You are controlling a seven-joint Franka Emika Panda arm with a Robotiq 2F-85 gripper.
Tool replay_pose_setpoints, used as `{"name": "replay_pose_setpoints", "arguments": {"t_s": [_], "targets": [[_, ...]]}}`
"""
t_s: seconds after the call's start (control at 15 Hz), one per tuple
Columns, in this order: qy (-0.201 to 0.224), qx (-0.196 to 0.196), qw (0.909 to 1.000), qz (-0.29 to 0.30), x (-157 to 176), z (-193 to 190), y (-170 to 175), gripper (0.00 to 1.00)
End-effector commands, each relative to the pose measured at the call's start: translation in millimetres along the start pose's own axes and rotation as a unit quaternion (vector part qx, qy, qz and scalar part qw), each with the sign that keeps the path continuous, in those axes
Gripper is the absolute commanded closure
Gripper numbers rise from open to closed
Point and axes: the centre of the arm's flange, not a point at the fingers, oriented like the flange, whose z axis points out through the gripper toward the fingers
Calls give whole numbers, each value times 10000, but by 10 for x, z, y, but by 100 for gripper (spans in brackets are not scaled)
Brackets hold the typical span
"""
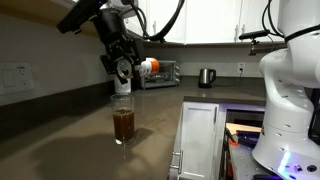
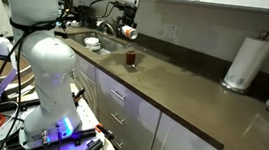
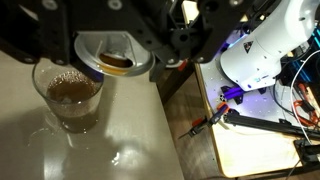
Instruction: Pour the juice in the can into the glass.
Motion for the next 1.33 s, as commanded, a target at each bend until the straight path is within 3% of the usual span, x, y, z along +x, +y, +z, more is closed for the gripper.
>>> {"name": "replay_pose_setpoints", "arguments": {"t_s": [0.0,0.27,0.6,0.8,1.27], "targets": [[-314,377,9988,53,200,26,321,73],[-665,917,9936,15,429,87,490,73],[-1288,1718,9766,-119,950,258,687,73],[-1666,2215,9603,-308,1335,383,755,73],[-2748,2980,9068,-1160,2138,663,811,73]]}}
